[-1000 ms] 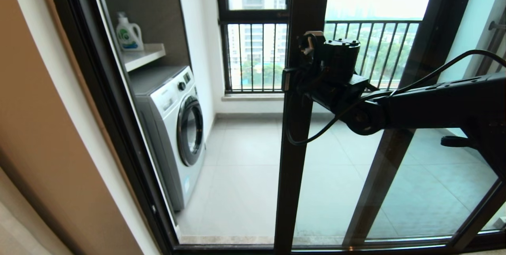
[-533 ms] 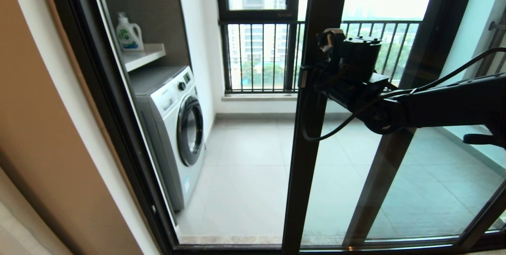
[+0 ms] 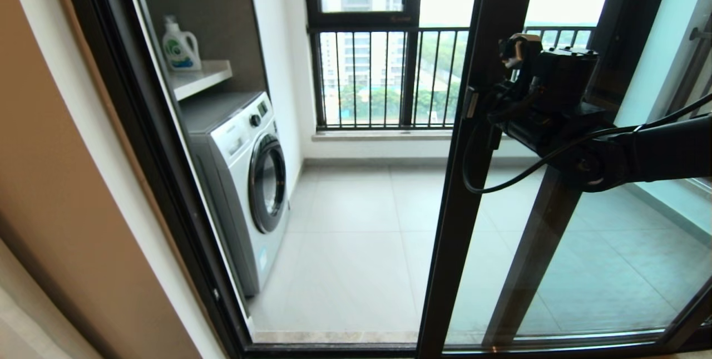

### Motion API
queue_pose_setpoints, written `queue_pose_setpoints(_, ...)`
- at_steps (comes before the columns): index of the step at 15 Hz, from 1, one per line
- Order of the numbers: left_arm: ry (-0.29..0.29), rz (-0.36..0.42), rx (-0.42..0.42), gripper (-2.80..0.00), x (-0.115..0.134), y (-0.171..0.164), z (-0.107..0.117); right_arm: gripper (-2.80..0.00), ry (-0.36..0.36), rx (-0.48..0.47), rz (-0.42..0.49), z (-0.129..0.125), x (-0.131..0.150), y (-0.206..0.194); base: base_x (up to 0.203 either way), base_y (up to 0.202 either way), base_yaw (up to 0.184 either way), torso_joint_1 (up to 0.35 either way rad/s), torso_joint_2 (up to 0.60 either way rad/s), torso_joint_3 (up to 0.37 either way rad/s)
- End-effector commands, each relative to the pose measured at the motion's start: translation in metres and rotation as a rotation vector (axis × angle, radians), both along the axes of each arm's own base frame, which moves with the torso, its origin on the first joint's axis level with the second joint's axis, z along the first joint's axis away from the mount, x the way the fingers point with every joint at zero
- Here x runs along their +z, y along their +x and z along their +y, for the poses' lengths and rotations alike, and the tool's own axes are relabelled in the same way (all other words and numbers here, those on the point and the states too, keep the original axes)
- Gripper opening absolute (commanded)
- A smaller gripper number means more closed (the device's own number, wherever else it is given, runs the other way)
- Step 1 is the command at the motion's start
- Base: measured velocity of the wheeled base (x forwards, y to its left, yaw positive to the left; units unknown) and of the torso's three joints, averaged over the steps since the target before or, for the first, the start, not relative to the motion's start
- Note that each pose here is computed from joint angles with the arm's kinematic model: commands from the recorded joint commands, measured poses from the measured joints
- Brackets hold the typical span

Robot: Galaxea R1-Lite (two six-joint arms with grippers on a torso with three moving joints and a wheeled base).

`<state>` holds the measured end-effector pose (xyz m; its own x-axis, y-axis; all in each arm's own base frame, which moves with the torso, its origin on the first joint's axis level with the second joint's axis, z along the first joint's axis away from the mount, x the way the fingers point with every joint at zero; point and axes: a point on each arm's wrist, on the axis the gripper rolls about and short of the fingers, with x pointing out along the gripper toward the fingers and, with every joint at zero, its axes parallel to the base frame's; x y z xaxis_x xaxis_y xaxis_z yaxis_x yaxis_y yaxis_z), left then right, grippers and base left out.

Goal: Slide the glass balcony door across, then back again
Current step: Open the slid door

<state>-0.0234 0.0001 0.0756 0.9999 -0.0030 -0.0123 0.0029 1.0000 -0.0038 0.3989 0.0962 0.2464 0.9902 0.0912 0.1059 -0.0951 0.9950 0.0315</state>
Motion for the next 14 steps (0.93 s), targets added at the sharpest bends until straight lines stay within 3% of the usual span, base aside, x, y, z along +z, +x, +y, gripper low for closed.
queue_pose_setpoints(1,-0.001,0.001,0.0,-2.8,0.0,0.0,0.0,-2.8,0.005,0.001,-0.026,-0.006,0.013,-0.014,0.0,0.0,0.0,0.0,0.0,0.0)
queue_pose_setpoints(9,-0.001,0.001,0.0,-2.8,0.0,0.0,0.0,-2.8,-0.022,0.039,-0.026,-0.004,0.014,-0.02,0.0,0.0,0.0,0.0,0.0,0.0)
queue_pose_setpoints(14,-0.001,0.001,0.0,-2.8,0.0,0.0,0.0,-2.8,-0.025,0.0,-0.019,-0.021,0.01,-0.011,0.0,0.0,0.0,0.0,0.0,0.0)
